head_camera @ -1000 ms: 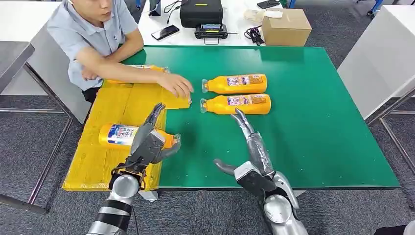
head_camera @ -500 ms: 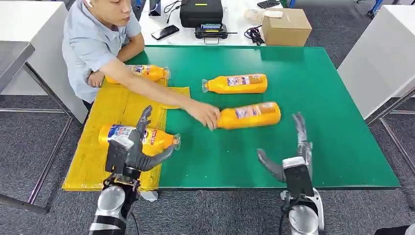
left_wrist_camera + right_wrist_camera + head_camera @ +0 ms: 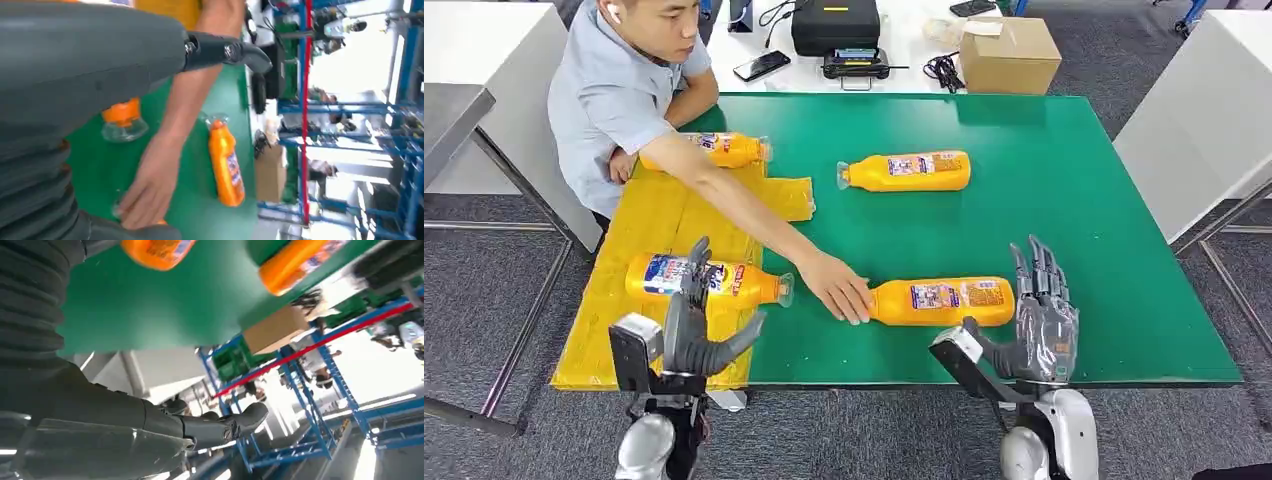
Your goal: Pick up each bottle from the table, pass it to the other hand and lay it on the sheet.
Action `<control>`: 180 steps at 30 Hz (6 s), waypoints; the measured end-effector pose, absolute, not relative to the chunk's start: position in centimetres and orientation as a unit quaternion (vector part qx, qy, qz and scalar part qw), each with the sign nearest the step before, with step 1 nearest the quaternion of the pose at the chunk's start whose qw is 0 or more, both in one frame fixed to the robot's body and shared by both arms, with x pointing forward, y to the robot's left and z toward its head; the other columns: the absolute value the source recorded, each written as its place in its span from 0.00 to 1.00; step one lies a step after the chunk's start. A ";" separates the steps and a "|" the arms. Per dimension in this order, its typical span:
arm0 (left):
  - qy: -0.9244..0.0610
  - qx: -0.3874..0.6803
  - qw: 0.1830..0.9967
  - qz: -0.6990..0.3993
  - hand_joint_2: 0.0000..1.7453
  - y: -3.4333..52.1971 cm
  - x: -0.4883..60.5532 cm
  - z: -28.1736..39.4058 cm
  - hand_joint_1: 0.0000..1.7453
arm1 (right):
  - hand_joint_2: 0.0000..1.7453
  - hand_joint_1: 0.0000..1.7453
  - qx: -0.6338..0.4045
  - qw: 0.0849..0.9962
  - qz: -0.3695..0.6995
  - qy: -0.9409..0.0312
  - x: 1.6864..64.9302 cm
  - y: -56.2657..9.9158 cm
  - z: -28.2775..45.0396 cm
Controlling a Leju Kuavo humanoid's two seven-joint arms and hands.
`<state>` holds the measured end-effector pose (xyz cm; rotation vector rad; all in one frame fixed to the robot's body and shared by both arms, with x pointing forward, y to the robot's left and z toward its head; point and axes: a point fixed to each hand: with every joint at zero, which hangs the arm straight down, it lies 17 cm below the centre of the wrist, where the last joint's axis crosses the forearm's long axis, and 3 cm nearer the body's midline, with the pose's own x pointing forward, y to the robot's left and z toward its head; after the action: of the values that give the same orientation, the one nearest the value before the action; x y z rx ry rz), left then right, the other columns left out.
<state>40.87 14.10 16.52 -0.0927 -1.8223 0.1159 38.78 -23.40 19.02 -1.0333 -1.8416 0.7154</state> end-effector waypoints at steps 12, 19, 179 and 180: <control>-0.790 -0.043 0.611 0.037 1.00 13.2 39.4 16.8 0.00 | 1.00 0.00 -0.426 0.436 0.327 -0.722 38.4 -23.6 17.2; -0.790 -0.044 0.611 0.037 1.00 13.2 39.3 16.8 0.00 | 1.00 0.00 -0.426 0.436 0.329 -0.721 38.4 -23.6 17.1; -0.628 -0.258 0.721 0.137 1.00 4.7 41.3 8.6 0.00 | 1.00 1.00 -0.012 0.582 0.300 -0.756 47.8 -11.7 10.1; -0.619 -0.266 0.725 0.145 1.00 4.5 41.2 7.9 0.00 | 1.00 1.00 -0.002 0.575 0.300 -0.761 47.5 -10.9 10.6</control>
<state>41.15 4.48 7.92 -0.5861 -1.3655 0.3209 47.51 -10.94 10.61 -0.0056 -1.7824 0.7025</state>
